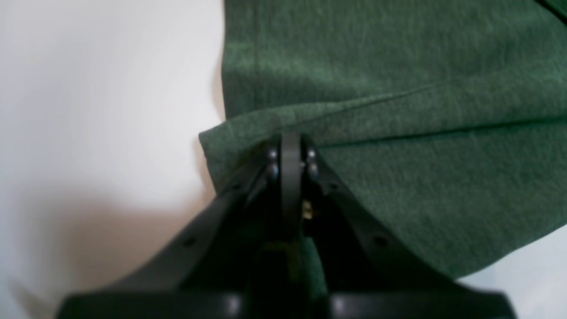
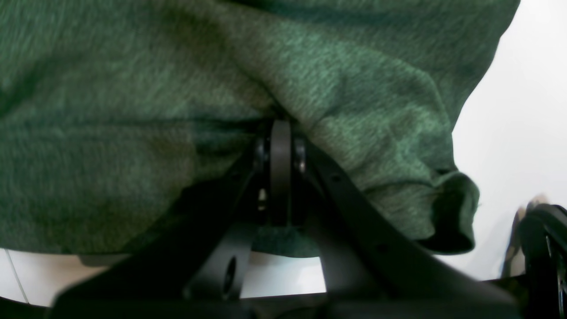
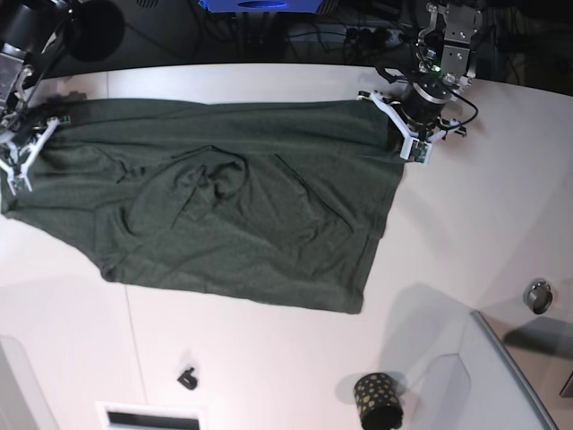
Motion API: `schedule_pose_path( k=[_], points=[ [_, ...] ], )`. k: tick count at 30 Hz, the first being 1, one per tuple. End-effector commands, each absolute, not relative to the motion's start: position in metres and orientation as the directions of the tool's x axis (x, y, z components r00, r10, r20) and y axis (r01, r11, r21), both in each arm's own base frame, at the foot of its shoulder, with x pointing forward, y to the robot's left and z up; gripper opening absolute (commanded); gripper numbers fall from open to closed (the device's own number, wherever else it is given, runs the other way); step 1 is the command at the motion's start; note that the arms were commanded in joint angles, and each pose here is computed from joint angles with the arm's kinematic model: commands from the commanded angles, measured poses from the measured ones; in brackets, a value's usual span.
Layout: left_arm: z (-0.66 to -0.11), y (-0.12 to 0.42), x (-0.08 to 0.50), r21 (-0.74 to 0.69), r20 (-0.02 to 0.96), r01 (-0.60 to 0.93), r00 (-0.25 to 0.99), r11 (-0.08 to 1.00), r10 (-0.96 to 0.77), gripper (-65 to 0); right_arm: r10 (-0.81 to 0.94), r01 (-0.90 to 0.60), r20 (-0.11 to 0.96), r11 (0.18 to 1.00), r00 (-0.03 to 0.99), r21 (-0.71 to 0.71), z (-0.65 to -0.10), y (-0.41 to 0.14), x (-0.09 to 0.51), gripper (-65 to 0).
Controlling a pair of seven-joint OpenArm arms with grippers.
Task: Layout the t-shirt on the table in an organized manner, then fold the t-shirt properly
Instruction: 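Pull the held shirt edge taut with both grippers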
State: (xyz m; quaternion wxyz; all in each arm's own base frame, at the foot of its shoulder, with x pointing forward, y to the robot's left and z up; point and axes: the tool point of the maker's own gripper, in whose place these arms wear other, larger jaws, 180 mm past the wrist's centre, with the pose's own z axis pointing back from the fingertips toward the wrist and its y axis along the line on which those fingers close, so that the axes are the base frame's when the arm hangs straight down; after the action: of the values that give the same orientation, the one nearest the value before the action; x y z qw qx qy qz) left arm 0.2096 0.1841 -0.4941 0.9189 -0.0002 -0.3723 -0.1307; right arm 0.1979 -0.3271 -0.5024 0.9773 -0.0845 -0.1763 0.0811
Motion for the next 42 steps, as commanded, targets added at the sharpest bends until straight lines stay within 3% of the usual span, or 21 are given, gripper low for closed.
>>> schedule_pose_path(
  k=[1,6,14,24,30,34,42],
  points=[
    [-0.507,0.196,0.19,0.117,0.613,0.248,0.744,0.962,-0.266,-65.0,0.194,-0.15,0.25,0.971,0.949,-0.187,-0.513,-0.326,0.177,-64.2],
    [-0.509,0.208,0.173,0.131,0.585,0.259,0.759,0.957,-0.285,-65.0,0.196,-0.155,0.233,0.971,0.952,-0.185,-0.516,-0.326,0.168,-64.2],
    [-0.496,0.236,0.153,0.169,0.58,0.195,0.772,0.966,-0.258,-65.0,0.41,-0.359,0.222,0.903,0.885,-0.238,-0.502,-0.291,0.174,-64.2],
    [-0.485,0.273,0.135,0.221,0.568,0.115,0.792,0.968,-0.224,-65.0,0.426,-0.371,0.232,0.895,0.874,-0.248,-0.498,-0.288,0.179,-64.2],
    [-0.453,0.259,0.164,0.232,0.652,0.113,0.719,0.966,-0.24,-65.0,0.447,-0.369,0.261,0.88,0.856,-0.298,-0.479,-0.292,0.194,-64.2],
    [-0.422,0.247,0.182,0.251,0.658,0.12,0.707,0.96,-0.26,-65.0,0.462,-0.353,0.239,0.852,0.854,-0.386,-0.446,-0.303,0.205,-63.5],
    [-0.391,0.242,0.213,0.272,0.713,0.105,0.645,0.957,-0.273,-65.0,0.502,-0.303,0.333,0.812,0.798,-0.498,-0.391,-0.306,0.25,-60.8]
  ],
)
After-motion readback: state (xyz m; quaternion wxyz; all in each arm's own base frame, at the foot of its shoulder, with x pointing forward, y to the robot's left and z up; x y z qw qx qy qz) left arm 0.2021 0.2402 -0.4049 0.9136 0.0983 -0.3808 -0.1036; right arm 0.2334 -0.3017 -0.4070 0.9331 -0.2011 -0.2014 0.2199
